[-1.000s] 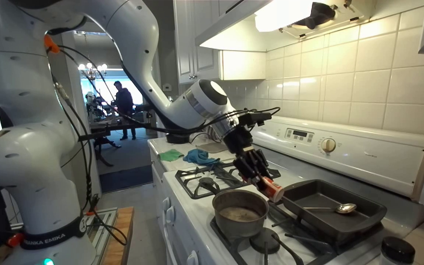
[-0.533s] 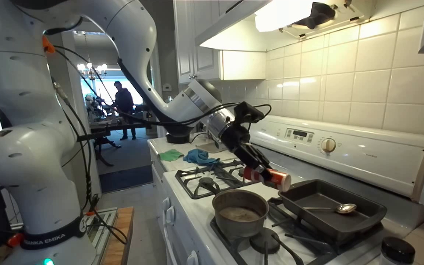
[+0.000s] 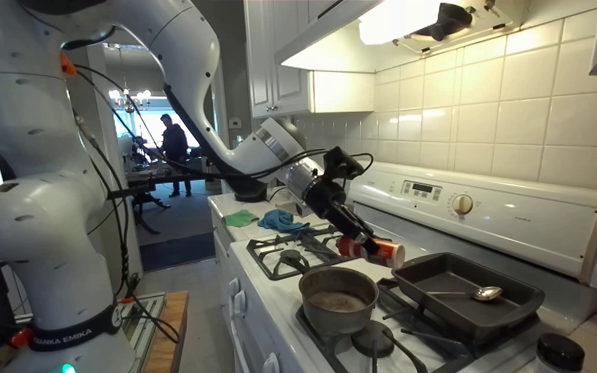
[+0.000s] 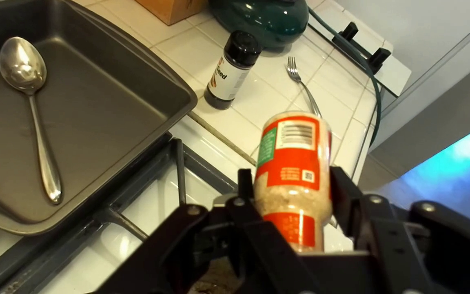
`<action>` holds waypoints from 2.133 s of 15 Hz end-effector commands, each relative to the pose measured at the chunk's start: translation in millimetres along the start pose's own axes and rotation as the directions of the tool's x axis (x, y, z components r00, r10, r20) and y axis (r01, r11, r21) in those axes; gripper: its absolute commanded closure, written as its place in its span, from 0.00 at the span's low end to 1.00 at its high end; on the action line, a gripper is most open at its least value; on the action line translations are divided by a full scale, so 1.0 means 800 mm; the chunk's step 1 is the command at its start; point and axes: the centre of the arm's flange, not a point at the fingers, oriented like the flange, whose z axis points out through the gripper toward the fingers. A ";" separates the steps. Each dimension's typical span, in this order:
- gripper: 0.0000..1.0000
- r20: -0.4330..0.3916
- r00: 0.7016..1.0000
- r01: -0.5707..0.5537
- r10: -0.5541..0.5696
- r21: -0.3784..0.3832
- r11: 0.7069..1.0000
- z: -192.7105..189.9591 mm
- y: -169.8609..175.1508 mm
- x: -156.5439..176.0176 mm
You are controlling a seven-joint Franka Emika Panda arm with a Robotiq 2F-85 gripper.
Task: Pour some of the contents of the orange bottle into the pot
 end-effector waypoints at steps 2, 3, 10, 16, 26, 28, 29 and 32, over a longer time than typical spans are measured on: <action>0.52 -0.001 1.000 0.001 -0.001 0.001 1.000 0.001 0.000 0.000; 0.77 0.003 1.000 0.002 -0.002 0.027 1.000 0.004 -0.005 0.001; 0.77 0.043 0.995 0.088 -0.089 0.028 0.996 -0.010 0.024 0.025; 0.77 0.149 0.985 0.073 -0.086 0.094 0.993 -0.024 0.037 0.041; 0.77 0.140 0.990 -0.010 0.004 0.042 0.999 -0.020 0.043 0.050; 0.77 0.114 0.993 -0.032 0.030 0.016 0.999 -0.018 0.042 0.049; 0.77 0.100 0.994 -0.051 0.051 -0.001 0.999 -0.018 0.039 0.046; 0.77 0.174 0.983 -0.072 0.063 0.046 0.996 -0.020 0.030 0.036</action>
